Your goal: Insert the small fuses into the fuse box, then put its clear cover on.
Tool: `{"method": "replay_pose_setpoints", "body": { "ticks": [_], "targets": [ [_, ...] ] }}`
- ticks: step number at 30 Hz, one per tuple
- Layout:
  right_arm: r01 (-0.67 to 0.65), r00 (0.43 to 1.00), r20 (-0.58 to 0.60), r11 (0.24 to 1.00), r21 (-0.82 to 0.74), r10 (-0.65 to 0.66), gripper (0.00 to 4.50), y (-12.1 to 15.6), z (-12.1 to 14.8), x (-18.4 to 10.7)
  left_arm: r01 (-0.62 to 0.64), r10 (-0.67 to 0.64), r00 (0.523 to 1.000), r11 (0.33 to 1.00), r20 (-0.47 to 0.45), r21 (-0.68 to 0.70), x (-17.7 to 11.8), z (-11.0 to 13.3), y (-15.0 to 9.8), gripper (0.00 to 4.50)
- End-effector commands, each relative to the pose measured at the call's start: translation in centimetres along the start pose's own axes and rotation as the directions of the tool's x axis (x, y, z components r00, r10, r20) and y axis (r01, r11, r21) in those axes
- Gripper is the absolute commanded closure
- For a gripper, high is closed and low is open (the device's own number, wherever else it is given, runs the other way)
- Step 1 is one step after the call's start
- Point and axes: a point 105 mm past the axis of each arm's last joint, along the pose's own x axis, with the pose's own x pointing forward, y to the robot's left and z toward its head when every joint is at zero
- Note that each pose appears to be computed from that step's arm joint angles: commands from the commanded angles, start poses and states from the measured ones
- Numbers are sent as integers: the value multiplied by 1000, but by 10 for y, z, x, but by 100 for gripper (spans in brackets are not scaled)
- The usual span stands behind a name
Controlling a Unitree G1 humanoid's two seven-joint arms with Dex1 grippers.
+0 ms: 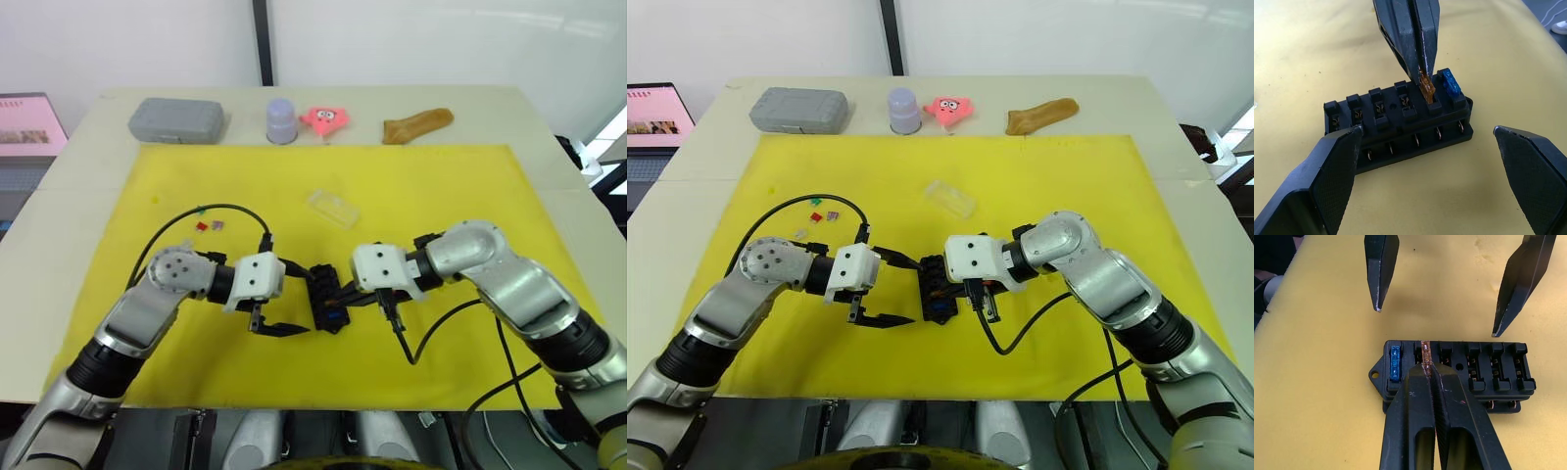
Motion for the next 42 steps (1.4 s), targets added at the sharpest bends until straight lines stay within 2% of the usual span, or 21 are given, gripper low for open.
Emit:
{"method": "replay_pose_setpoints", "body": {
  "ticks": [1,25,33,42],
  "targets": [
    [-11,1000,-2,999,-47,11,450,1,4,1,-3,3,1000,1000,15,29,0,5,1,2],
    [-13,1000,-7,995,-98,12,450,1,6,-5,1,-1,1000,999,17,40,1,9,2,2],
    [-17,1000,20,995,-95,19,450,1,15,-9,0,0,1000,999,17,39,1,9,2,2],
    [4,1000,-25,997,-77,-6,450,-4,3,-5,-4,3,1000,999,15,43,0,10,5,2]
  ]
}}
